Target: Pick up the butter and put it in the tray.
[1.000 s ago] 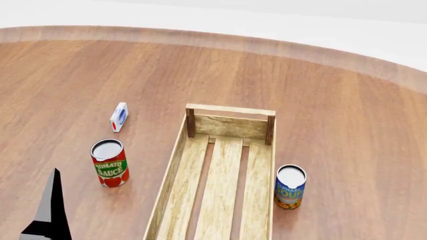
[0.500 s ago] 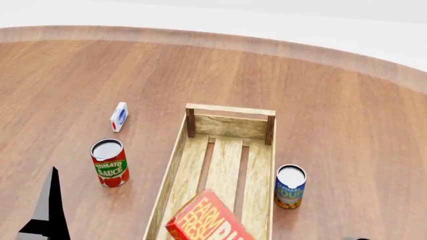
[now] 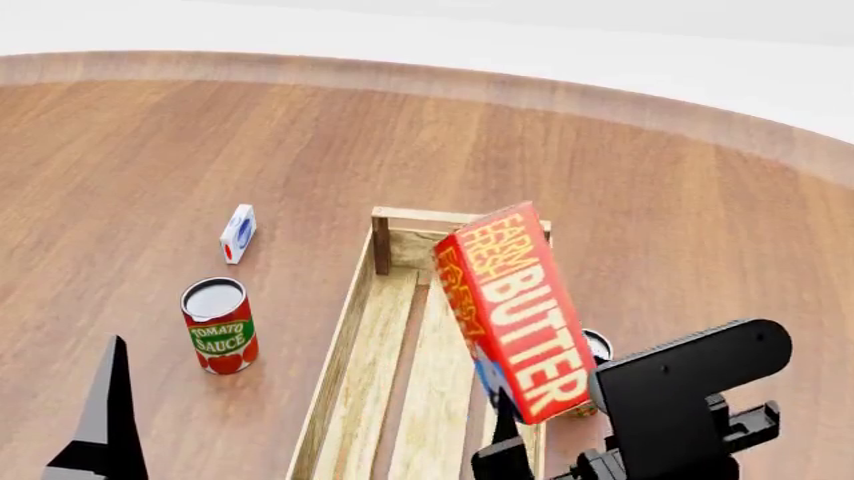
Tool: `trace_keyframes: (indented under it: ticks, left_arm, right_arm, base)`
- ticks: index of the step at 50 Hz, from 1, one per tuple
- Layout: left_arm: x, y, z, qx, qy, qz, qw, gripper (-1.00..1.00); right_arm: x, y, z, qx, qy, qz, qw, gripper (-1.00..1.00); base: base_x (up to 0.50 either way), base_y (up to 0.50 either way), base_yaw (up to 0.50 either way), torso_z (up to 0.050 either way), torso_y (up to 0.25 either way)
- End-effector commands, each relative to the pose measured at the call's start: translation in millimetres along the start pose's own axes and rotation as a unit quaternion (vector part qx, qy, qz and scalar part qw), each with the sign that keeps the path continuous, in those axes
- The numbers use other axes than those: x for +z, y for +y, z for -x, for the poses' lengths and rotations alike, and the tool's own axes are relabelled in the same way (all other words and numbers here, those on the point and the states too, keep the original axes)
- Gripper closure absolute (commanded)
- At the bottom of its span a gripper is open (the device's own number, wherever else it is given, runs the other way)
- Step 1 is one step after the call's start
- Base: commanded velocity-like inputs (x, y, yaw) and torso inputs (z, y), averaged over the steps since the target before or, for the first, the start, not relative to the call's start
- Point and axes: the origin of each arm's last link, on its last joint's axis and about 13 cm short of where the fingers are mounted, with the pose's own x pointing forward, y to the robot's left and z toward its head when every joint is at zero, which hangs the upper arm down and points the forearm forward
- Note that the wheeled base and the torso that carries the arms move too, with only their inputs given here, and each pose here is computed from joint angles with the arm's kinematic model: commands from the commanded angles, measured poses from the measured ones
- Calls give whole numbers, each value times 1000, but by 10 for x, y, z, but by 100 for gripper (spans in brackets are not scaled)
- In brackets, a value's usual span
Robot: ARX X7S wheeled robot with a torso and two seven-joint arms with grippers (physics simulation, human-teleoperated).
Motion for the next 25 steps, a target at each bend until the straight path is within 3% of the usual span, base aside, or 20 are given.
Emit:
trace_keyframes:
  ticks: [1, 12, 13, 14, 17, 21, 25]
  left_arm:
    - [0, -7, -5, -1, 1, 0, 1000, -100]
    - [-19, -7, -2, -1, 2, -1, 1000, -100]
    - [-18, -9, -1, -1, 2, -1, 1000, -100]
    - [-17, -9, 0, -2, 2, -1, 1000, -100]
    - [-15, -2, 0, -1, 2, -1, 1000, -100]
    - [-10, 1, 1, -1, 2, 0, 1000, -100]
    - [-10, 12, -7, 1, 1, 1, 1000, -100]
  right_arm:
    - [265, -1, -367, -53, -35, -24, 998, 100]
    - [330, 104, -790, -99, -55, -103, 988, 100]
    - [325, 109, -821, -117, -42, -101, 987, 100]
    - [338, 124, -841, -115, -69, -93, 987, 100]
    - [331, 186, -979, -138, -31, -93, 986, 100]
    - [327, 245, -1167, -186, 8, -124, 975, 100]
    - [362, 347, -1290, -194, 17, -135, 971, 100]
  base:
    - [0, 0, 0, 0, 0]
    - [0, 0, 0, 0, 2]
    - [0, 0, 0, 0, 0]
    - [0, 0, 0, 0, 0]
    - [0, 0, 0, 0, 0]
    - [0, 0, 0, 0, 3]
    - [0, 0, 0, 0, 0]
